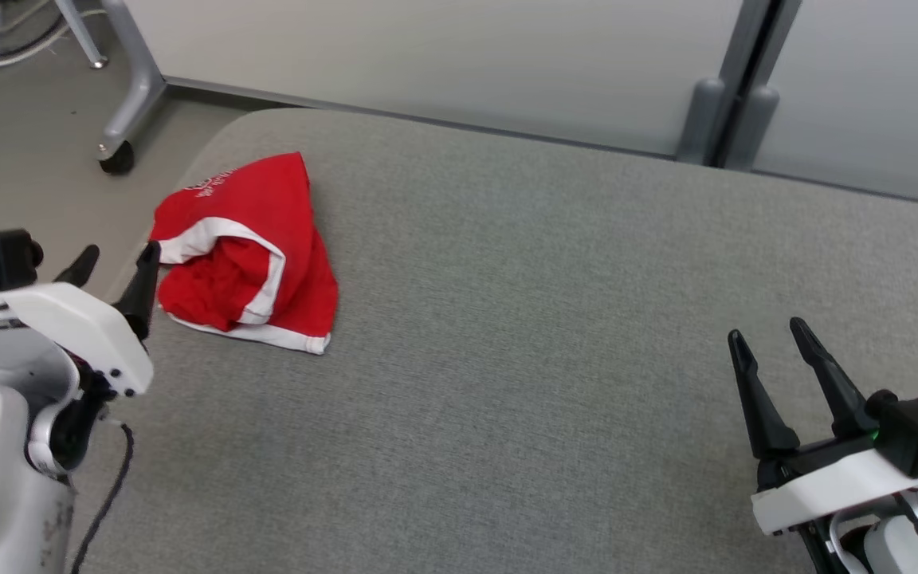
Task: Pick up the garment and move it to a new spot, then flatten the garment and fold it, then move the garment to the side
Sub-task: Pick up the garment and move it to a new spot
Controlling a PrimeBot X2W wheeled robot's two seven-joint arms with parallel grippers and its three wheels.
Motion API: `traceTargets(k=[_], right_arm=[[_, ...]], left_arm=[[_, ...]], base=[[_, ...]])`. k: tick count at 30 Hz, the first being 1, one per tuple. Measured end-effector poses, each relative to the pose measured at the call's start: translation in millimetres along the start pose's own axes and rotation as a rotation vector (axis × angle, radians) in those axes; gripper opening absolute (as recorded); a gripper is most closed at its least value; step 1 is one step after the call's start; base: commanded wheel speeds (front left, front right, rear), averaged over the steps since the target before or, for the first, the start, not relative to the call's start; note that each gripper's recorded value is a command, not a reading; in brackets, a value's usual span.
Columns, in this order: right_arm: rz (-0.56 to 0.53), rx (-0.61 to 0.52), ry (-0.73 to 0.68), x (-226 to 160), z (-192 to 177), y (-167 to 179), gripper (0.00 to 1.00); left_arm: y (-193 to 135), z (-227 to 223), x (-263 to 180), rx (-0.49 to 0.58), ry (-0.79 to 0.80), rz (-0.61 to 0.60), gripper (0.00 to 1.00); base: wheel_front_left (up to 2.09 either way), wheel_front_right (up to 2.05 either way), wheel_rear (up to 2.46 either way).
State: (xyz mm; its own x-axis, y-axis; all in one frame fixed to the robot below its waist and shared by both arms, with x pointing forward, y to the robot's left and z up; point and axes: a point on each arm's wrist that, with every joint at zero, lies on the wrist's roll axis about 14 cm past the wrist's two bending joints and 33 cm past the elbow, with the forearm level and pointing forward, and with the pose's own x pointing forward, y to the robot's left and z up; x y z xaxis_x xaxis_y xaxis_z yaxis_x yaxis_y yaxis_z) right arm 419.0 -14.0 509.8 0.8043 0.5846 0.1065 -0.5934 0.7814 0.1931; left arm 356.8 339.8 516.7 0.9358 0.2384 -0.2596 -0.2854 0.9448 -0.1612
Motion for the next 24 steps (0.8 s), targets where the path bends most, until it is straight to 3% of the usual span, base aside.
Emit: traceTargets(k=[9, 19, 20, 21, 22, 24], right_arm=[[-0.104, 0.016, 0.024, -1, -17, -51, 1.00], [-0.227, 0.018, 0.055, -21, -29, -95, 1.00], [-0.242, 0.016, 0.060, -24, -30, -100, 1.00], [-0.248, 0.015, 0.062, -26, -31, -102, 1.00], [-0.253, 0.014, 0.062, -27, -31, -103, 1.00], [-0.256, 0.012, 0.059, -28, -28, -103, 1.00]], left_arm=[[-14, -42, 78, 0.050, 0.310, -0.041, 1.00], [-31, -146, 97, 0.045, 0.660, -0.065, 1.00], [-32, -152, 101, 0.046, 0.682, -0.066, 0.71], [-34, -153, 102, 0.042, 0.684, -0.071, 0.47], [-34, -153, 104, 0.042, 0.683, -0.073, 0.00], [-34, -151, 104, 0.046, 0.680, -0.075, 0.00]], base=[[0.00, 0.00, 0.00], [0.00, 0.00, 0.00], [0.00, 0.00, 0.00], [0.00, 0.00, 0.00], [0.00, 0.00, 0.00], [0.00, 0.00, 0.00]])
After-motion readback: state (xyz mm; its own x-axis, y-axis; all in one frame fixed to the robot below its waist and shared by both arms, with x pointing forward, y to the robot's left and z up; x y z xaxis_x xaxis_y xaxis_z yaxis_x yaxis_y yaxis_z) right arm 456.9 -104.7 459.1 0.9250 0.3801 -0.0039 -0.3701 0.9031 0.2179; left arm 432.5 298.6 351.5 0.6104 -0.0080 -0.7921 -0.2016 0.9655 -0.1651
